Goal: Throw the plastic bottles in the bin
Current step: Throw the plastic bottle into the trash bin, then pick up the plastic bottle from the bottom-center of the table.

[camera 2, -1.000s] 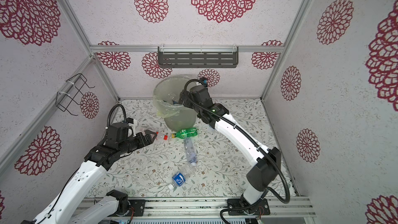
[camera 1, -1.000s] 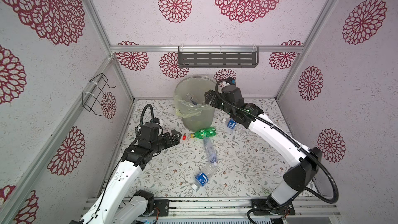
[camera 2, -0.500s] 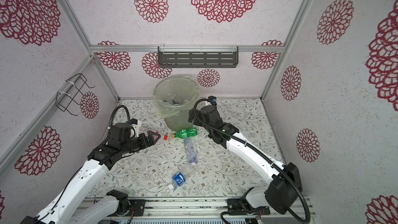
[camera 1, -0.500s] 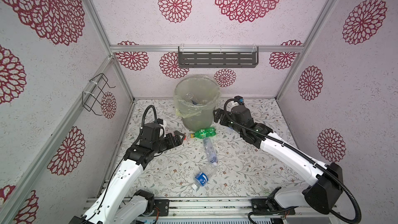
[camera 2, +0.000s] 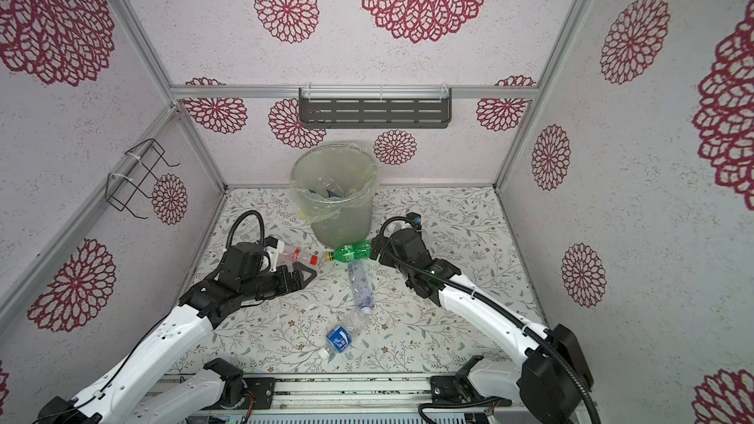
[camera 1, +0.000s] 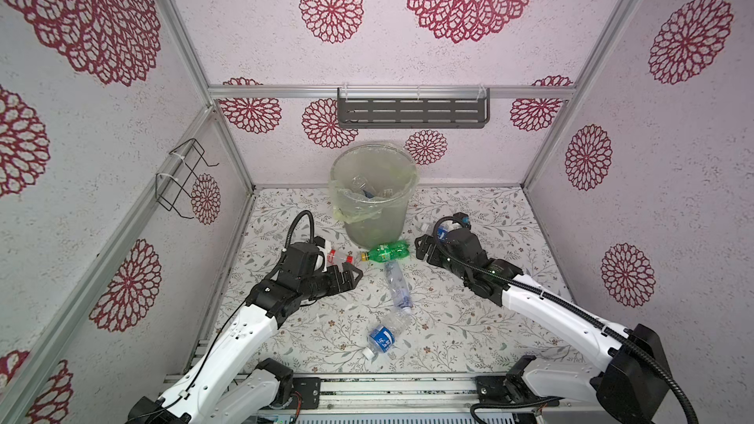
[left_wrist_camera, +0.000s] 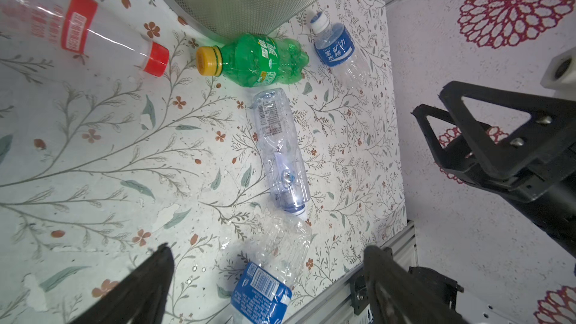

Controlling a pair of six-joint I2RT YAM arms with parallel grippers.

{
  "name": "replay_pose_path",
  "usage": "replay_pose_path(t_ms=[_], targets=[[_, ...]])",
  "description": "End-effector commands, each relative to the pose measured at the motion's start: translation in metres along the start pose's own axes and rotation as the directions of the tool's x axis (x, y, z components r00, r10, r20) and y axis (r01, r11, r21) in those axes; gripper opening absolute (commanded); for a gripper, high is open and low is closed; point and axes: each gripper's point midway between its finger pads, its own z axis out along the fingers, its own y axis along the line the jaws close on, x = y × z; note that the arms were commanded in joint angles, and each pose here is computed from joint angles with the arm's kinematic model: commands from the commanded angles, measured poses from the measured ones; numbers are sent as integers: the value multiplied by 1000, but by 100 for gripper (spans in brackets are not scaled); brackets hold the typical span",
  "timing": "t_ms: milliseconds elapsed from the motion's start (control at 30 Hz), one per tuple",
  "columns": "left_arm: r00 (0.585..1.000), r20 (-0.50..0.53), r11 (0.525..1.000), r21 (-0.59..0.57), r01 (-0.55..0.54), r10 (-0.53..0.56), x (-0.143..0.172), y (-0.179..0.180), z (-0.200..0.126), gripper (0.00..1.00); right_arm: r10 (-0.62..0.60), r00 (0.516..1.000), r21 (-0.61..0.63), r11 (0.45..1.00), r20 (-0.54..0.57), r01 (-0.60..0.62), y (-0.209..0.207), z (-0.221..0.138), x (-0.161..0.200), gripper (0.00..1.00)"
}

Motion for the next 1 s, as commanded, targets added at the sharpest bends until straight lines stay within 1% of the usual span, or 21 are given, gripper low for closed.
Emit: replay_pose_path(t_ms=[0,167,333,500,633,800,967], targets=[[1000,6,1000,-3,-26,26,2,-7,6,97,73,996,-45,996,45,-71,5,-10,-11,99],[996,-43,997,-13,-75,74,23,-19,15,97,103,993,-34,994,49,-102,-9,-17,-2,99],[989,-89,991,-43,-123,119,40,-21,26,97,123,990,-21,992,63,-122,-24,-24,5,99],[980,-136,987,-52,-154,145,56,-26,40,97,135,989,-16,991,62,-134,-31,-27,10,99],[972,-154,980,-62,-187,175,66,-31,47,97,140,988,-19,990,59,-139,-31,-30,11,99],[951,-181,954,-123,-273,249,81,-31,55,97,154,985,-23,988,73,-153,-33,-34,9,99],[921,-246,928,-145,-344,303,101,-36,69,97,158,984,-17,987,83,-158,-39,-40,10,99]])
